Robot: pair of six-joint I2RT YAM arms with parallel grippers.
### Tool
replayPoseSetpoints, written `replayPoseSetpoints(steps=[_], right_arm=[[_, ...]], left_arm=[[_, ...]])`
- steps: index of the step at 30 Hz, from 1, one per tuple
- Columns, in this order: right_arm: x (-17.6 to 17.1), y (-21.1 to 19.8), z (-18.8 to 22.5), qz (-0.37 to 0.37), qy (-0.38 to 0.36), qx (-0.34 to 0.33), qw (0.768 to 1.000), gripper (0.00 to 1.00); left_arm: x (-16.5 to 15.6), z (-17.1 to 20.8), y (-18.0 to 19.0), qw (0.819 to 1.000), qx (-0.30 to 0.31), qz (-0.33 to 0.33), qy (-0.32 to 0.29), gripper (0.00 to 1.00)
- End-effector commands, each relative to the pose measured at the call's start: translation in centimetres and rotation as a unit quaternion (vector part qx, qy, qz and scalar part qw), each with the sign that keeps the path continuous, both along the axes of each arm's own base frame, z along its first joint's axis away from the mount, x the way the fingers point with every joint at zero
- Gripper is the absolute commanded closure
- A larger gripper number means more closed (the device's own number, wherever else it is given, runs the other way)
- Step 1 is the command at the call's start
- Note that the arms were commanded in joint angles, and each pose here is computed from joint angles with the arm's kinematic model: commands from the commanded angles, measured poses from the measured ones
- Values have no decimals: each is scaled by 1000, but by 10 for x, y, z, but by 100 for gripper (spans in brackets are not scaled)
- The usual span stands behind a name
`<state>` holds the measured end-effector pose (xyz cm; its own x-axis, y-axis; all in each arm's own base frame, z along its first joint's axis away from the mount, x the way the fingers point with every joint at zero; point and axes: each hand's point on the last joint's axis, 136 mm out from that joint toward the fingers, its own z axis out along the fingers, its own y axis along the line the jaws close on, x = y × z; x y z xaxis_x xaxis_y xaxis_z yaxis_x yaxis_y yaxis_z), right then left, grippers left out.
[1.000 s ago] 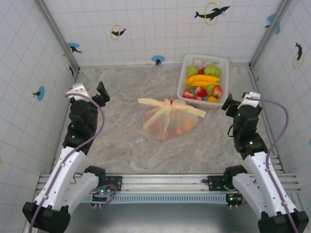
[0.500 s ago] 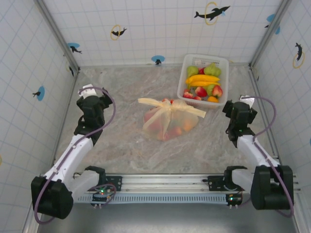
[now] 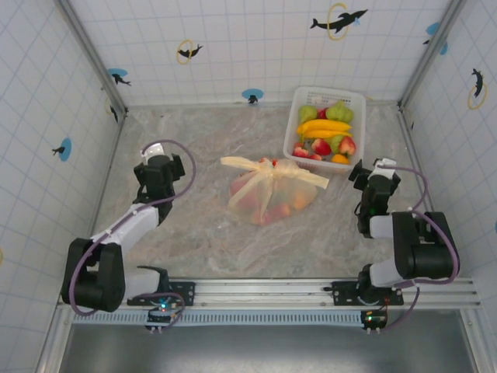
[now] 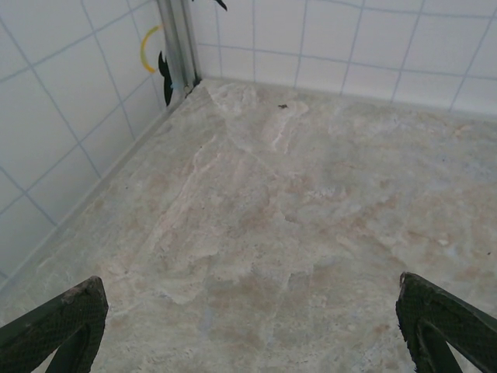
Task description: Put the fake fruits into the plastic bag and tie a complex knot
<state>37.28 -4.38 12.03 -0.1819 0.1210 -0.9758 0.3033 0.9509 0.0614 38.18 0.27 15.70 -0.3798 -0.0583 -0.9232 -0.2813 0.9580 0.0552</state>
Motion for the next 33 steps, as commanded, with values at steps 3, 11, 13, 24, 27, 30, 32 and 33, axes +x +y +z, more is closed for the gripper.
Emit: replayPoseSetpoints(steps=[3,11,13,24,27,30,32,33], right_arm=[[5,5,0,15,7,-11,1000,0],[6,5,0,14,6,-12,1000,0],[6,6,0,15,7,-12,1000,0],[6,5,0,14,8,-13,1000,0],[5,5,0,13,8,-13,1000,1],[5,5,0,13,8,-13,1000,0],[5,5,0,13,8,-14,1000,0],[5,6,0,12,8,-16,1000,0]], left_arm=[[6,-11,-4,999,26,-32,-17,3],[5,-15,-7,995,52,-57,-58,3],[0,-17,-10,992,70,-74,-75,3],[-11,-29,0,985,39,-110,-131,3],[-5,-28,4,985,26,-108,-132,3],[-4,-31,5,986,23,-109,-124,2],[-4,-33,5,987,22,-110,-117,2],[-4,-33,6,986,23,-109,-120,3]])
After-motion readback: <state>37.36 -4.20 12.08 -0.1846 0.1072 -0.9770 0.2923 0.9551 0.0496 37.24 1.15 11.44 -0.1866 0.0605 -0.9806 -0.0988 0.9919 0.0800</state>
